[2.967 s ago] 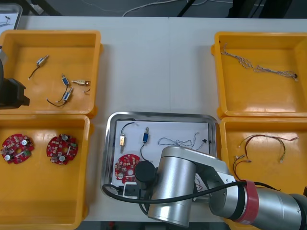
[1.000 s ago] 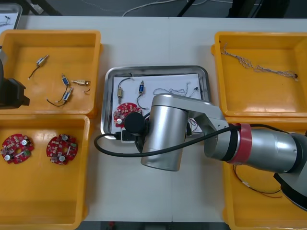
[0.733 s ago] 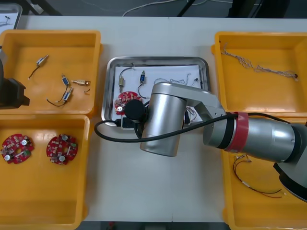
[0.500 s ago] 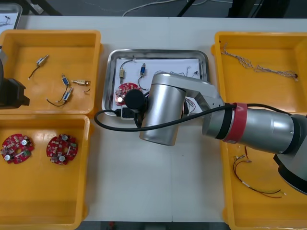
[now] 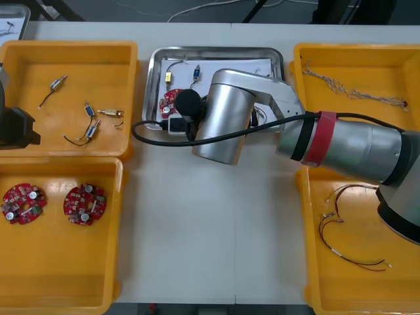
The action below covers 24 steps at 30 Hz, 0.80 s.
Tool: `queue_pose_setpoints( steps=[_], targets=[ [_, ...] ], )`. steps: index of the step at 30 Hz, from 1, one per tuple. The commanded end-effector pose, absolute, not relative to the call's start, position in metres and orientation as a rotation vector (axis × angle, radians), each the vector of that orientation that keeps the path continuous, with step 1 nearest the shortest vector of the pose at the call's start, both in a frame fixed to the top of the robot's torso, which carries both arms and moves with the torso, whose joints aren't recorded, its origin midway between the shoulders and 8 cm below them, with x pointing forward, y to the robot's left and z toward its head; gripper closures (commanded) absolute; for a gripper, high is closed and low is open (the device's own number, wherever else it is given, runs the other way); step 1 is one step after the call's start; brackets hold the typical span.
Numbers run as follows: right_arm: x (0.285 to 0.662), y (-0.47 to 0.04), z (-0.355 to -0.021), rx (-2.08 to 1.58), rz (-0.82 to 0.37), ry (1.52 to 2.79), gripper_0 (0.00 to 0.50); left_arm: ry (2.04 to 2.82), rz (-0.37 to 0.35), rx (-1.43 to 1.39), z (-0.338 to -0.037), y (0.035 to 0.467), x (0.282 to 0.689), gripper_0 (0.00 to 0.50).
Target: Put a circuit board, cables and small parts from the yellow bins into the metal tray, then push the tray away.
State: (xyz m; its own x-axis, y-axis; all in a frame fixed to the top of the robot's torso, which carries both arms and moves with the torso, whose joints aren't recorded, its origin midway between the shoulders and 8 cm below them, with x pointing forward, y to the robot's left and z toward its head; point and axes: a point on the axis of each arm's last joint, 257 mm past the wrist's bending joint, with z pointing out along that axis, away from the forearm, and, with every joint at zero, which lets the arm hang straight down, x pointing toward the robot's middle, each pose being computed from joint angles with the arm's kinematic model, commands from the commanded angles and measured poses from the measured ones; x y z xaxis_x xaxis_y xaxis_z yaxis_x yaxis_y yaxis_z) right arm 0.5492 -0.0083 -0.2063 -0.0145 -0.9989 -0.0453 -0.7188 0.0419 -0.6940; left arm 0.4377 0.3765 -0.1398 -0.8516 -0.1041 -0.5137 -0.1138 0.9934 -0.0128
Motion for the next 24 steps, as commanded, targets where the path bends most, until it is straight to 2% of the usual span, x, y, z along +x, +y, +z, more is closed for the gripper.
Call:
queue_pose_setpoints(
  steps=[1,14,24],
  targets=[
    [0.580,-0.005,-0.162,-1.692,-0.714,1.708,0.500,2.554,0.127,-0.029,-0.120,0.394,0.438,0.000],
    [0.613,-0.010,-0.144,-1.640,-0.754,1.656,0.500,2.554,0.127,-0.029,-0.120,0.394,0.438,0.000],
    [0.635,0.000,-0.127,-1.612,-0.788,1.567,0.500,2.554,0.127,-0.029,-0.120,0.394,0.438,0.000]
  ],
)
